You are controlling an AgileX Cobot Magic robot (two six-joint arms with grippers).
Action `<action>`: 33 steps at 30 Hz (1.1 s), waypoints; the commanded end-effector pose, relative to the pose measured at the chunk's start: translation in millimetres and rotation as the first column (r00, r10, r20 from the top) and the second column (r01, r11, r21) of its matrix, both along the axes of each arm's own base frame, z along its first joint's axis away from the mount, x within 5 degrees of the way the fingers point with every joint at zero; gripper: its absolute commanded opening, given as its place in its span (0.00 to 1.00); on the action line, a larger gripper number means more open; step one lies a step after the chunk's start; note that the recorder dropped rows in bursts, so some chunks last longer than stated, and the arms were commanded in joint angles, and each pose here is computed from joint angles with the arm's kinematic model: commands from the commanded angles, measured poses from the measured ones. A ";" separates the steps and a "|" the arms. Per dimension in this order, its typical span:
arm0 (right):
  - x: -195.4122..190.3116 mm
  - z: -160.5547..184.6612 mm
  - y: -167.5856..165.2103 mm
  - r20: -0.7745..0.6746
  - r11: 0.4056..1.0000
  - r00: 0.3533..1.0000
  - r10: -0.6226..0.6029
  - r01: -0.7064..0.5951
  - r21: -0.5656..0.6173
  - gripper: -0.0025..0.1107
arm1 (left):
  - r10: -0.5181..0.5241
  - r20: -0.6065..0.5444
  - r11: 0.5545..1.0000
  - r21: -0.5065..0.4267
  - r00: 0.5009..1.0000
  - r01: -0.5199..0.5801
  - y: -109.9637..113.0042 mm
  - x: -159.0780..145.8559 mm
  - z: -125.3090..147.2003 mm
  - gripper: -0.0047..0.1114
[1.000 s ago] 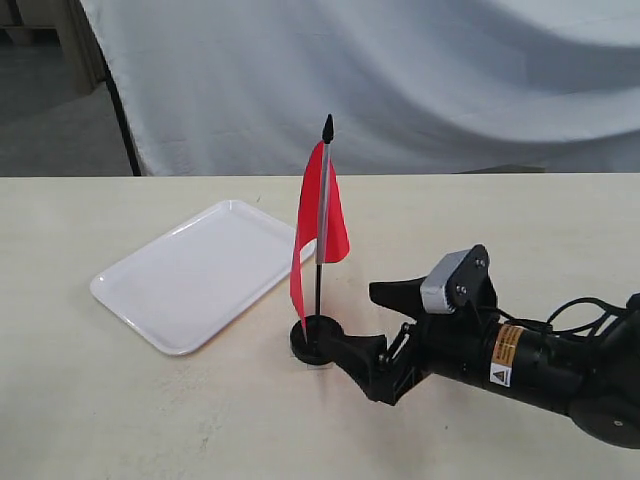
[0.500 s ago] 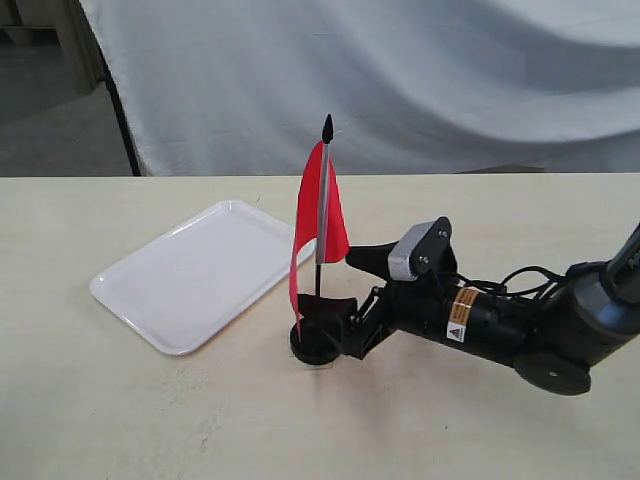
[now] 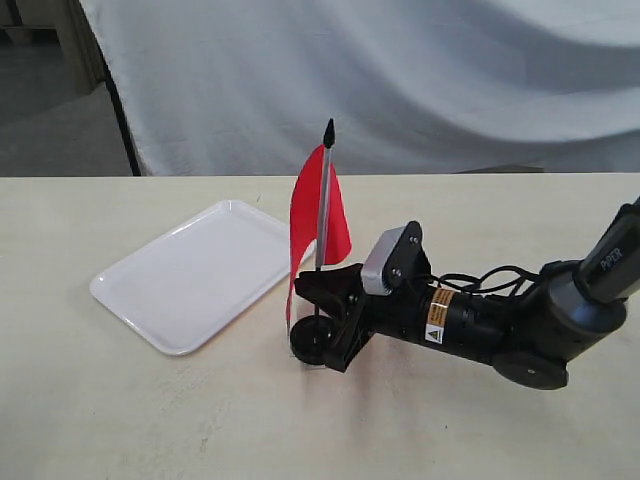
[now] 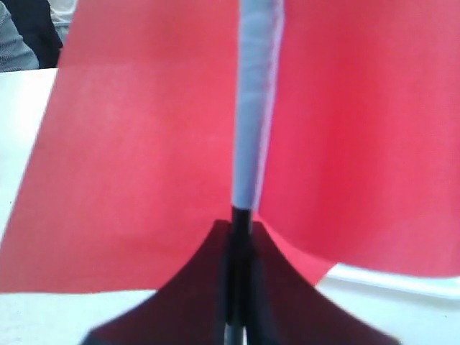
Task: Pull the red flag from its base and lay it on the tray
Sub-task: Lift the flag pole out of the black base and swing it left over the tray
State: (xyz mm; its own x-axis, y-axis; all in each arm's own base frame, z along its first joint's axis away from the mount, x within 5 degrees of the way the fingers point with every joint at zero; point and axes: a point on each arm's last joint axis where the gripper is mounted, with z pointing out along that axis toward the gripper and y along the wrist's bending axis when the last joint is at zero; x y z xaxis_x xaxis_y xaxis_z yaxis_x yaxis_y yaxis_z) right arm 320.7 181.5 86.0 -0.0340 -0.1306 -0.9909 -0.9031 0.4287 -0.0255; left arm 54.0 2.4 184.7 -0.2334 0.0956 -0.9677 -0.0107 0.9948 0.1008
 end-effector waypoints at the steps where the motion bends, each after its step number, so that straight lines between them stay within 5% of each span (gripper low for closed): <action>1: -2.5 3.0 1.1 0.024 0.999 0.999 0.040 -0.039 -0.015 0.02 | -0.007 0.011 1.000 0.002 1.000 0.007 -0.3 0.2 0.6 0.04; 8: -4.6 36.9 2.1 0.048 0.995 0.996 0.073 -0.069 -0.072 0.02 | -0.007 0.011 1.000 0.002 1.000 0.007 -0.3 0.2 0.6 0.04; 13: 6.5 74.0 -1.6 0.217 0.963 0.970 -0.113 0.160 -0.216 0.02 | -0.008 0.021 1.000 0.002 1.000 0.008 -0.4 0.4 1.4 0.04; 16: 14.0 91.8 10.0 0.366 0.894 0.908 -0.206 0.327 -0.307 0.02 | -0.008 0.024 1.000 0.002 1.000 0.008 -0.4 0.5 1.7 0.04; 22: 24.3 99.3 69.9 0.501 0.755 0.862 -0.076 0.378 -0.536 0.02 | -0.008 0.024 1.000 0.002 1.000 0.008 -0.4 0.5 1.7 0.04; 28: 33.3 88.3 118.9 0.609 0.639 0.789 -0.079 0.509 -0.576 0.02 | -0.008 0.024 1.000 0.002 1.000 0.008 -0.4 0.5 1.7 0.04; 33: 38.8 67.7 150.4 0.733 0.439 0.680 -0.016 0.663 -0.606 0.02 | -0.008 0.026 1.000 0.002 1.000 0.008 -0.4 0.5 1.9 0.04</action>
